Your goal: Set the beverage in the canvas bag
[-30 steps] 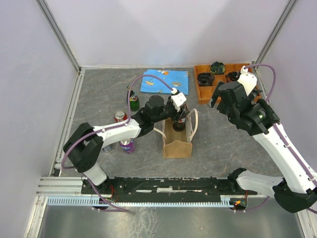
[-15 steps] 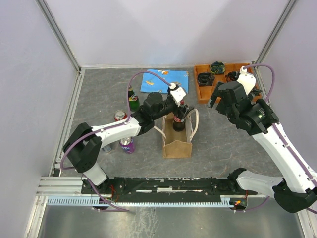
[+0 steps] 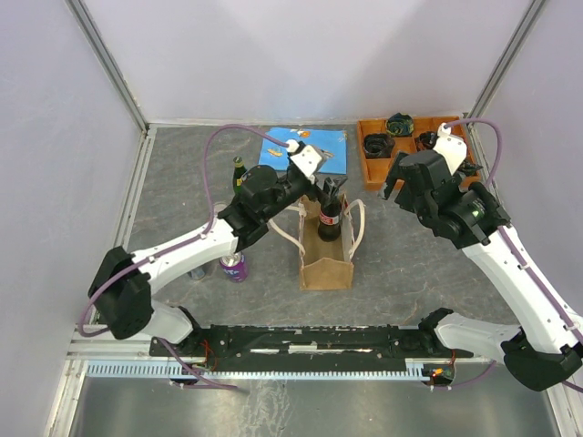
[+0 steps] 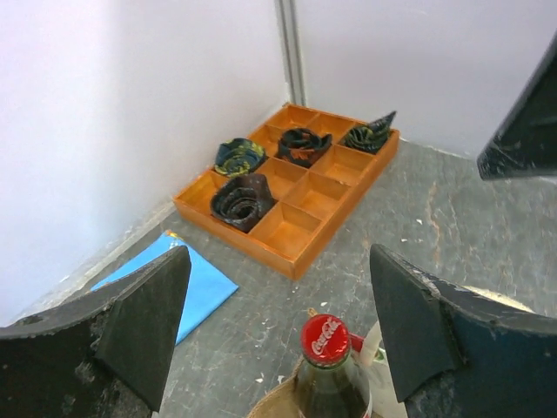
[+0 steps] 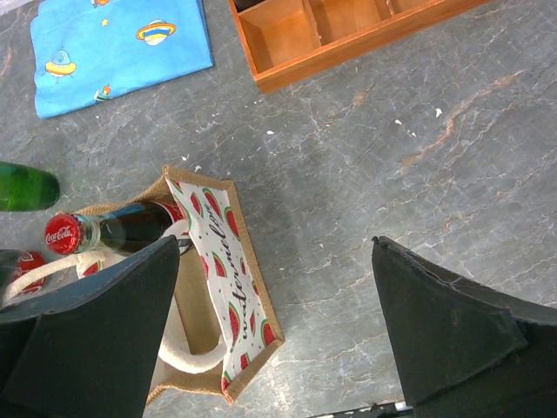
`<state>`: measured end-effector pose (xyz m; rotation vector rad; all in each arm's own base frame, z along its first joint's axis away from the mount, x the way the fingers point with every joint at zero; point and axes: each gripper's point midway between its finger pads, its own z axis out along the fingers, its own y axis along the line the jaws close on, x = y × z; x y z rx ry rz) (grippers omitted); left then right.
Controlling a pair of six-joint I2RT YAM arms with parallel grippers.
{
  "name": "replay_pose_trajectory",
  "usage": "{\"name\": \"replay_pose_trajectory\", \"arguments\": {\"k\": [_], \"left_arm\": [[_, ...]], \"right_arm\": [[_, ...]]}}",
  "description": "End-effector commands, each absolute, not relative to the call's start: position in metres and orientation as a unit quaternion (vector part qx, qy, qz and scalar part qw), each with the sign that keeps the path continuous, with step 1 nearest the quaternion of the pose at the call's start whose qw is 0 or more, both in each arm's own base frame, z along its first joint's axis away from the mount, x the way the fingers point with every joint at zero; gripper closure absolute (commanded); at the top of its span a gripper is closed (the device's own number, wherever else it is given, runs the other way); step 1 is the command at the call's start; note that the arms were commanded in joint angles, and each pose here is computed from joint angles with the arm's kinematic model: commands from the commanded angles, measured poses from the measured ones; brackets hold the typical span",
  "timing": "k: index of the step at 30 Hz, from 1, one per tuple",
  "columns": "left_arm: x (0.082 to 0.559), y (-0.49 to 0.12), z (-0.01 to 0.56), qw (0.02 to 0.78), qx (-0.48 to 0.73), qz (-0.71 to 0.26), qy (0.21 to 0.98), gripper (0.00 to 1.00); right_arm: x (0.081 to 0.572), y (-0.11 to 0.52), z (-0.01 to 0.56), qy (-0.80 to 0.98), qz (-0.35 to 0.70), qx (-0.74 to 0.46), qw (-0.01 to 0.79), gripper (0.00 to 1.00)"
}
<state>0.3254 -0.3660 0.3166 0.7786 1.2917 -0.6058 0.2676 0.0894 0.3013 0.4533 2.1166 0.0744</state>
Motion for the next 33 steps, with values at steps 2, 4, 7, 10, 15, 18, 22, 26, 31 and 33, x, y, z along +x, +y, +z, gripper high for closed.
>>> {"name": "replay_pose_trajectory", "arguments": {"k": [2, 4, 7, 10, 15, 18, 22, 26, 31, 33], "left_arm": [[0.349, -0.315, 0.369, 0.719, 0.233, -0.260, 0.601, 0.11], [0.365, -0.289, 0.375, 0.716, 0.195, -0.248, 0.622, 0.11], [0.393, -0.239, 0.375, 0.704, 0.134, -0.216, 0.663, 0.11], [0.416, -0.192, 0.359, 0.686, 0.090, -0.166, 0.703, 0.11], [0.421, -0.147, 0.310, 0.668, 0.066, -0.119, 0.732, 0.11], [0.415, -0.139, 0.291, 0.678, 0.066, -0.107, 0.724, 0.10], [0.410, -0.132, 0.263, 0.682, 0.068, -0.096, 0.722, 0.10], [0.414, -0.130, 0.238, 0.683, 0.076, -0.091, 0.721, 0.08], [0.436, -0.125, 0.219, 0.685, 0.073, -0.079, 0.721, 0.08], [0.444, -0.126, 0.214, 0.686, 0.076, -0.078, 0.720, 0.07]], "right_arm": [[0.272, 0.093, 0.306, 0.856, 0.046, 0.193, 0.478, 0.01], [0.271, 0.093, 0.306, 0.856, 0.048, 0.192, 0.477, 0.01], [0.270, 0.094, 0.304, 0.857, 0.048, 0.191, 0.476, 0.01], [0.271, 0.095, 0.302, 0.858, 0.050, 0.190, 0.474, 0.01], [0.273, 0.100, 0.299, 0.861, 0.059, 0.188, 0.469, 0.01], [0.274, 0.103, 0.297, 0.862, 0.064, 0.187, 0.466, 0.01], [0.273, 0.107, 0.295, 0.865, 0.071, 0.185, 0.461, 0.01], [0.273, 0.109, 0.293, 0.868, 0.074, 0.184, 0.456, 0.01], [0.274, 0.112, 0.291, 0.870, 0.076, 0.182, 0.451, 0.01], [0.275, 0.112, 0.290, 0.871, 0.074, 0.183, 0.450, 0.01]]}}
